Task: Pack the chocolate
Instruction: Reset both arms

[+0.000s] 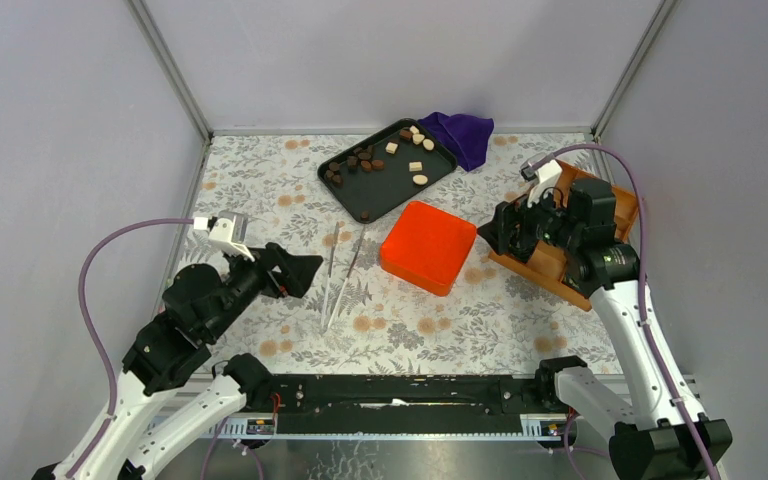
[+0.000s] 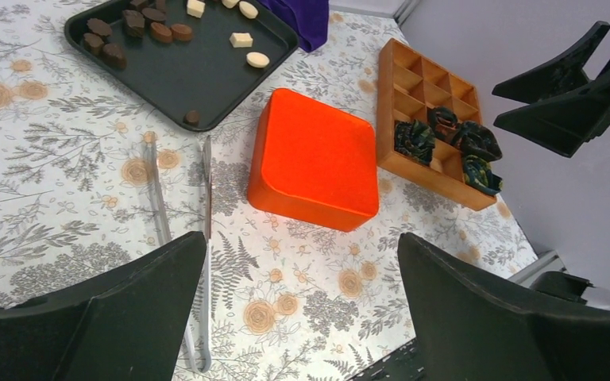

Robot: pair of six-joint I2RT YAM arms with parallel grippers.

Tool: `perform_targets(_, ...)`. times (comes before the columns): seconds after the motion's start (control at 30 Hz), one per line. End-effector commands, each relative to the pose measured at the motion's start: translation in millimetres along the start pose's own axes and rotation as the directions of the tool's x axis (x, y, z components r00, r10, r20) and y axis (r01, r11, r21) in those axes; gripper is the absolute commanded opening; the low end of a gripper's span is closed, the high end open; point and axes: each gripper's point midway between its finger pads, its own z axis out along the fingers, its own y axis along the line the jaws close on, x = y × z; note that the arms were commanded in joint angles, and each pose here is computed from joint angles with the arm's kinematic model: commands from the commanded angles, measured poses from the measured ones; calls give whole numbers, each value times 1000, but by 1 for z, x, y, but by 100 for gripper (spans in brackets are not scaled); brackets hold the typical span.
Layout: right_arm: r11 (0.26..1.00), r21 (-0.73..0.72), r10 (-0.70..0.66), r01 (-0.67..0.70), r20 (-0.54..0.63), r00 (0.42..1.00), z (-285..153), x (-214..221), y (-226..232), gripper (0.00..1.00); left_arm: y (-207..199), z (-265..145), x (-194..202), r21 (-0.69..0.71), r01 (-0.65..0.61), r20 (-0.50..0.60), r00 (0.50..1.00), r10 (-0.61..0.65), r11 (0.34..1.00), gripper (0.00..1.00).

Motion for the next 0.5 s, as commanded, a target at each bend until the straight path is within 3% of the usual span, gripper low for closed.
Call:
perform_targets(0.0, 999, 10, -53, 52, 84, 995, -11, -27, 4, 100, -28, -5, -18, 128, 52, 50, 997, -59, 990, 99)
perform_targets(0.17, 976, 152, 119, -156, 228, 966, -31, -64, -10, 100, -66, -16, -40, 307, 89, 69, 991, -115, 948, 99)
perform_targets(0.47, 964, 221, 89, -151, 267, 960, -41, -79, -20, 100, -60, -13, -44, 260, 72, 71, 993, -93, 963, 99)
